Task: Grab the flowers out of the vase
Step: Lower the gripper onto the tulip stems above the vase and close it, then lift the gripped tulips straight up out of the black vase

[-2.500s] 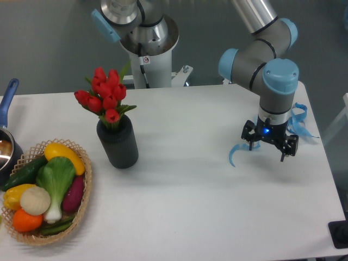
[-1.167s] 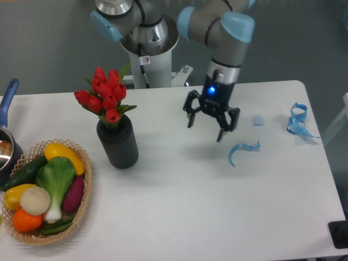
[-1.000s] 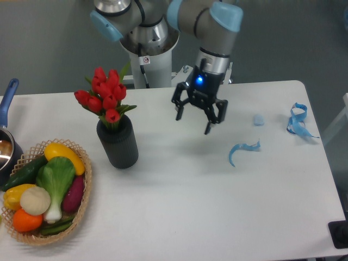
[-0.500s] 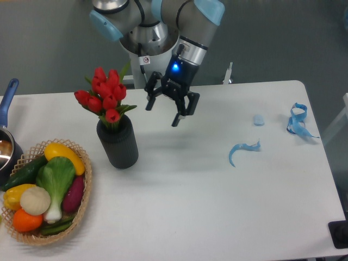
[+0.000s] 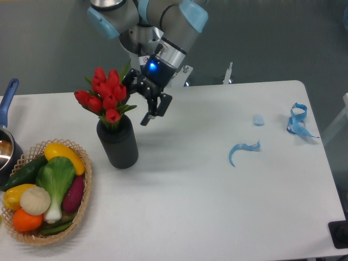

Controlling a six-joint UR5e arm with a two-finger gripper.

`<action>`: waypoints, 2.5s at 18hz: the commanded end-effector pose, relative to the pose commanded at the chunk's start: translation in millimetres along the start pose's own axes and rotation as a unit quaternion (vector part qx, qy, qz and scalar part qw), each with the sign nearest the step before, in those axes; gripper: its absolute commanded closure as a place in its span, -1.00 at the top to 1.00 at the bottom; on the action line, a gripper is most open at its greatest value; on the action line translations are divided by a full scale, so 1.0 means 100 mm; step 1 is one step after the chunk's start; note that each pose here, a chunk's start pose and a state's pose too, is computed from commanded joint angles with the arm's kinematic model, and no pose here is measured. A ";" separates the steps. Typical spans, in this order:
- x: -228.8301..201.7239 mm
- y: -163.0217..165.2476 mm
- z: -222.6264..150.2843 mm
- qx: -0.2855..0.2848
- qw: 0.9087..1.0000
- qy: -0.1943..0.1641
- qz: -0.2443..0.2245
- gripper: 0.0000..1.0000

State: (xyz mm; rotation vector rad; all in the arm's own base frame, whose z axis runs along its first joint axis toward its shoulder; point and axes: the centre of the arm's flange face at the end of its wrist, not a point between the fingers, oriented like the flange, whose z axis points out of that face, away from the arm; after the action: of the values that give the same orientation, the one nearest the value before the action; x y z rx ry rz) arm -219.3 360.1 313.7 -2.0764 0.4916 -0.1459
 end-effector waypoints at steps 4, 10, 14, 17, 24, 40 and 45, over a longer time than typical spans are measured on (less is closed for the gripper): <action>0.00 0.03 0.03 0.007 1.000 0.005 -0.005 1.00; -0.01 0.05 0.19 0.051 0.998 0.031 -0.014 1.00; 0.03 0.07 0.26 0.077 0.996 0.041 0.013 1.00; 0.04 0.12 0.30 0.081 0.995 0.045 0.023 0.70; 0.04 0.17 0.29 0.081 0.996 0.041 0.024 -0.95; 0.09 -0.32 -0.04 0.114 0.993 0.018 -0.010 -0.94; 0.13 -0.62 -0.24 0.118 0.992 0.006 -0.040 -0.94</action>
State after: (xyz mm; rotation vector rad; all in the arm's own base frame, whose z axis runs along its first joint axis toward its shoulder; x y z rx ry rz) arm -196.8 364.5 377.8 -1.8652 0.3785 -0.2518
